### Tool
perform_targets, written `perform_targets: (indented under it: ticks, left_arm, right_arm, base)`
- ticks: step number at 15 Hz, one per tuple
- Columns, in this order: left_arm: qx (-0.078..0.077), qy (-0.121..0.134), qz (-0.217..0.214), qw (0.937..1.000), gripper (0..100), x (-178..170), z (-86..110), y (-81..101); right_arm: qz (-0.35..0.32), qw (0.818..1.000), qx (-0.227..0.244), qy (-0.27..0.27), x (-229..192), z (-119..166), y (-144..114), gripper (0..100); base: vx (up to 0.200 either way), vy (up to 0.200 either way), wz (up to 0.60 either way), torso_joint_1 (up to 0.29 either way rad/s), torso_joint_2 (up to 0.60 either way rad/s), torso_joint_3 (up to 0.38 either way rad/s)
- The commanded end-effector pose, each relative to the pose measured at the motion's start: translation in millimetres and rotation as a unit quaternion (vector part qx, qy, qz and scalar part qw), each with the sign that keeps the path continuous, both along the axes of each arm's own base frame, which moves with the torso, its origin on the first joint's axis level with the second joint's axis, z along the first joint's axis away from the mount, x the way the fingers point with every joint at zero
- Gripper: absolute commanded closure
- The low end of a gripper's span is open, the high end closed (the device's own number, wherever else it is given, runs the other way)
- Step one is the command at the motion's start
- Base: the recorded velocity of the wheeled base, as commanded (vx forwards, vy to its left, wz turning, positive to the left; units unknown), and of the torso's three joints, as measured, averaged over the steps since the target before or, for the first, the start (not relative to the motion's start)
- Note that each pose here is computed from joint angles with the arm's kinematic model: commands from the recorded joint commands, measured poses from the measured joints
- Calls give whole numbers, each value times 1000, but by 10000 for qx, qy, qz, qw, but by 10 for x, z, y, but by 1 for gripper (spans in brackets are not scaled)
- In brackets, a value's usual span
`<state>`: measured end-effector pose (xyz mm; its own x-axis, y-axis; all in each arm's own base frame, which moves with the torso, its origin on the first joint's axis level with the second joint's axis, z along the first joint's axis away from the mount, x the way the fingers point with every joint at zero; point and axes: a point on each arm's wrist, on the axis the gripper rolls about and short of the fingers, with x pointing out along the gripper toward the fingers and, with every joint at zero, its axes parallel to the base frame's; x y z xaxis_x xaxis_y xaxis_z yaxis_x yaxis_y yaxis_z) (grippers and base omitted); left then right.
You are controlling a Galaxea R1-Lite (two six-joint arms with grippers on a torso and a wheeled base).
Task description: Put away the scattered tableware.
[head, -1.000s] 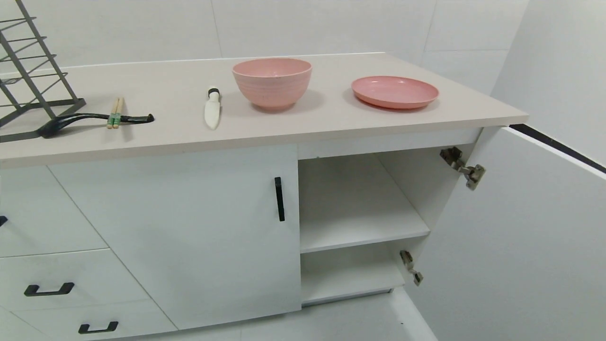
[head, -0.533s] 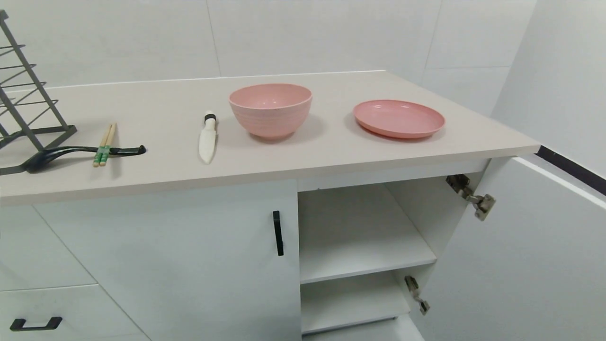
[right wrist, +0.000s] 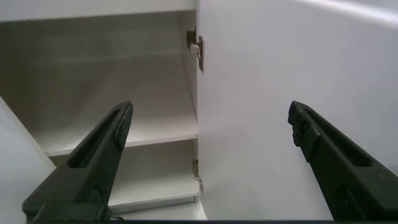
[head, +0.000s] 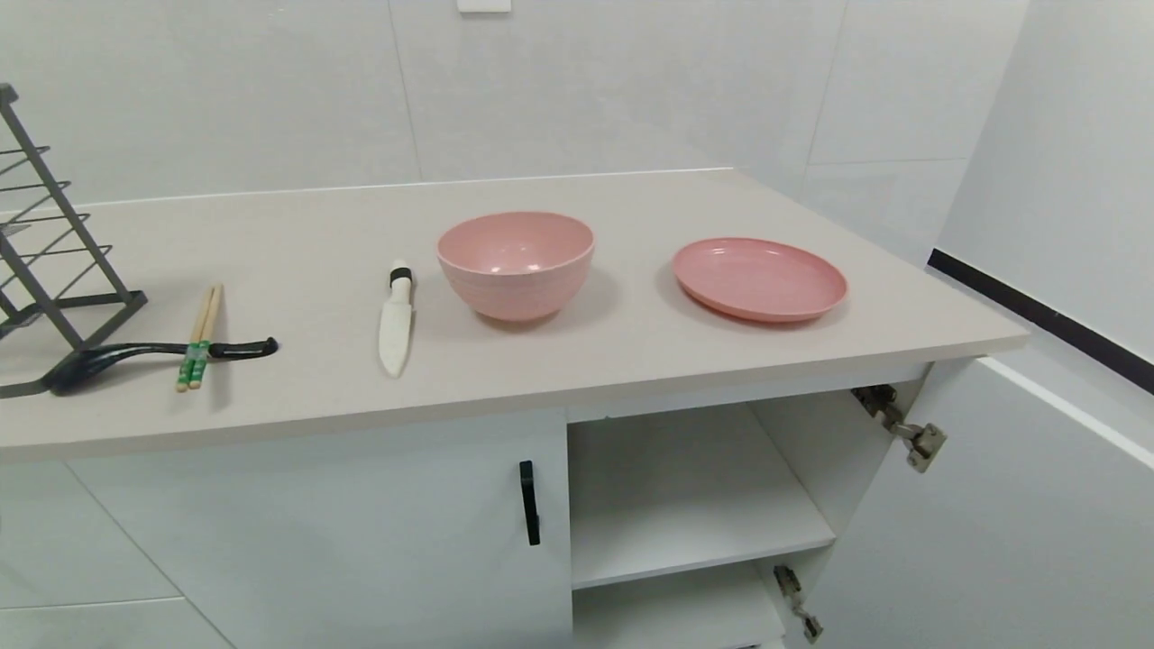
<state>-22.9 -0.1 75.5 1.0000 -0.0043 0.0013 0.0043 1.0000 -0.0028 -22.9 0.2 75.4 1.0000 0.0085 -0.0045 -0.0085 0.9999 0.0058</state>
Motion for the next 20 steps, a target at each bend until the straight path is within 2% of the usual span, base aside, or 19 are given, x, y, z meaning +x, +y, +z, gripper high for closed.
perform_targets:
  ticks: [1, 7, 20]
  left_arm:
    - [-2, 6, -2, 10000, 0, 1, 0, 0]
    - [-2, 6, -2, 10000, 0, 1, 0, 0]
    - [-2, 6, -2, 10000, 0, 1, 0, 0]
  right_arm:
    - [-4, 10000, 2, 8, 1, -1, 0, 0]
    - [3, 10000, 2, 8, 1, -1, 0, 0]
    - [-4, 10000, 2, 8, 1, -1, 0, 0]
  base:
    - [0, 0, 0, 232, -471, -217]
    - [0, 0, 0, 173, -476, -216]
    - [0, 0, 0, 310, -515, -243]
